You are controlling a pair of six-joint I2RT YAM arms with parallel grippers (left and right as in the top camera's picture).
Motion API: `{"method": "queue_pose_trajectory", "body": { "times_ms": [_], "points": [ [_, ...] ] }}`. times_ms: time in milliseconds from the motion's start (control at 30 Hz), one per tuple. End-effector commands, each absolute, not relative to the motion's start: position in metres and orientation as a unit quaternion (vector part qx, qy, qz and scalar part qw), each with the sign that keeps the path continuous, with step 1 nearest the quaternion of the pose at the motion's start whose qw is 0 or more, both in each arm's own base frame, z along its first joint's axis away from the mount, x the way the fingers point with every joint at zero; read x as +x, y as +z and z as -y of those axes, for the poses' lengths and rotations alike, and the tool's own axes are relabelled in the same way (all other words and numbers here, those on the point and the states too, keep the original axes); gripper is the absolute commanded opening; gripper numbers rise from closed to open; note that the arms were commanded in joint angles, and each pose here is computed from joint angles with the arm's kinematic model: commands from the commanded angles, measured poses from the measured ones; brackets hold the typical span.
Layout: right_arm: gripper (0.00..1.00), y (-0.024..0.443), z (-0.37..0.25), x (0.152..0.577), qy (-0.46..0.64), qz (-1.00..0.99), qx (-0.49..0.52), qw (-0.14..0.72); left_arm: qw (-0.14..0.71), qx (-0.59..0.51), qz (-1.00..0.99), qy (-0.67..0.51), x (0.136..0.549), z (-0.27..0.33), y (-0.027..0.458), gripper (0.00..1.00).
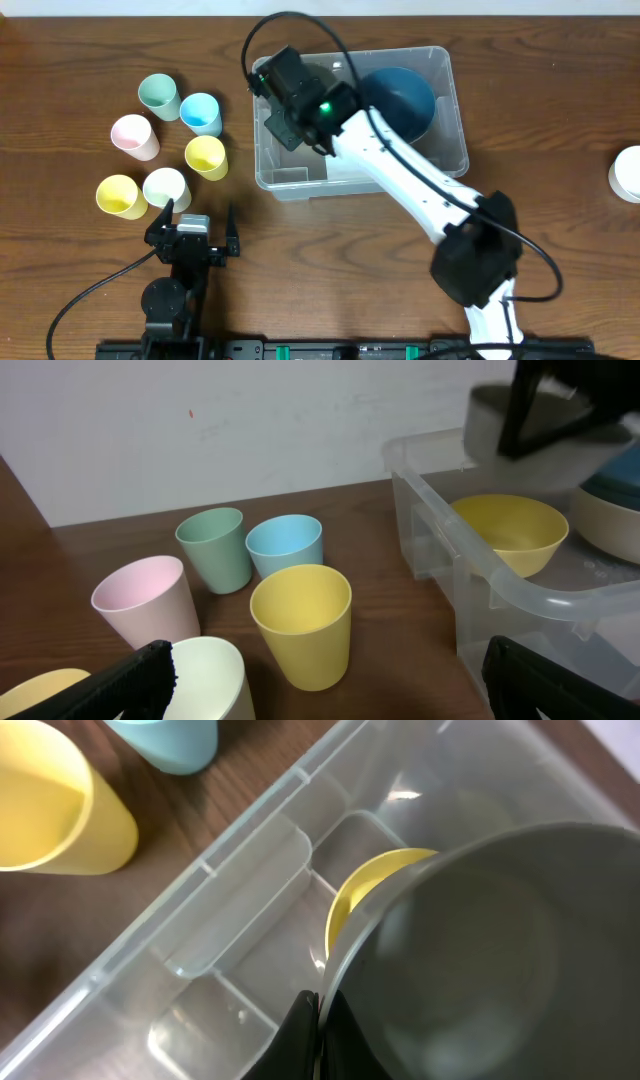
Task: Pack container
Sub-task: 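Carry the white bowl into the bin and set it in the yellow bowl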
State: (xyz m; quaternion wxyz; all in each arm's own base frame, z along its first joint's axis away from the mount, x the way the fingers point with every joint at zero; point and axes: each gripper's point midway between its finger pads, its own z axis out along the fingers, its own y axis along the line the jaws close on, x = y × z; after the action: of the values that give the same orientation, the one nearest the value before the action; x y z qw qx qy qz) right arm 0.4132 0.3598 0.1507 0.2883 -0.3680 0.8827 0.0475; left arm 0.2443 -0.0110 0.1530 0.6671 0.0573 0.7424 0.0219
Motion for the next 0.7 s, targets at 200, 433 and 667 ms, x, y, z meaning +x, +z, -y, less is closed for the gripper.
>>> {"method": "queue_pose_trajectory", "body": {
  "times_ms": [200, 433, 667],
  "points": [
    [0.02, 0.125, -0.361, 0.435, 0.032, -0.881, -0.366, 0.297, 0.65, 0.049, -0.758, 0.025, 0.244, 0.008, 0.137, 0.98],
    [0.02, 0.111, -0.355, 0.452, 0.028, -0.883, -0.358, 0.301, 0.65, 0.049, -0.758, 0.025, 0.244, 0.008, 0.137, 0.98],
    [0.05, 0.095, -0.348, 0.458, 0.024, -0.889, -0.353, 0.29, 0.65, 0.049, -0.758, 0.025, 0.244, 0.008, 0.137, 0.98]
  ]
}}
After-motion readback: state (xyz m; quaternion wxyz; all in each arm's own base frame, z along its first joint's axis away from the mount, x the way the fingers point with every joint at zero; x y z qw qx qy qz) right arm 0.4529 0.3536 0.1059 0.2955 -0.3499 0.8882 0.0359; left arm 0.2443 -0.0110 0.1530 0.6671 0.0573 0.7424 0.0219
